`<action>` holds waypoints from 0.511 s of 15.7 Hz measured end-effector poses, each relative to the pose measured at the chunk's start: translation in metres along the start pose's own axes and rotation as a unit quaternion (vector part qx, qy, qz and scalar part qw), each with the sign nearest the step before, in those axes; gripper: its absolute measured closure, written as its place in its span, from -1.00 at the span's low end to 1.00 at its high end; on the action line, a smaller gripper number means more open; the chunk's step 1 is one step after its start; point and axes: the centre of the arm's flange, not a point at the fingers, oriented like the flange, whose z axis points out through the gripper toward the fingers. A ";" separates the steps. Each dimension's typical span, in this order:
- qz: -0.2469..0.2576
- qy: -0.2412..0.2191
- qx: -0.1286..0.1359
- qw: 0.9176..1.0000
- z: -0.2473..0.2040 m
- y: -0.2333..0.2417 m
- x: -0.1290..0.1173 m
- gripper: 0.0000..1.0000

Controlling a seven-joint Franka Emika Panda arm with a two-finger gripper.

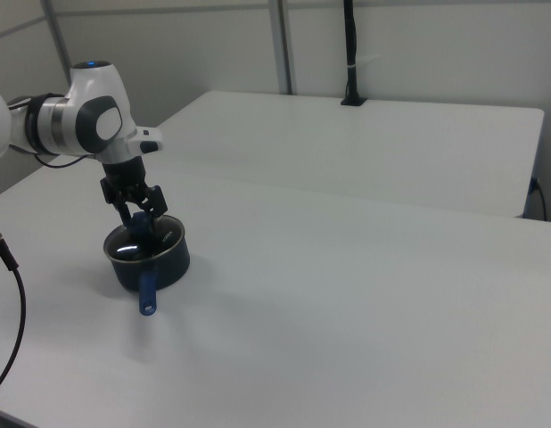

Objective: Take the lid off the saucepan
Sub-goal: 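Close the gripper around the blue lid knob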

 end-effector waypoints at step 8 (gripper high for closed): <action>0.004 -0.006 -0.002 1.000 0.001 0.000 -0.001 -0.18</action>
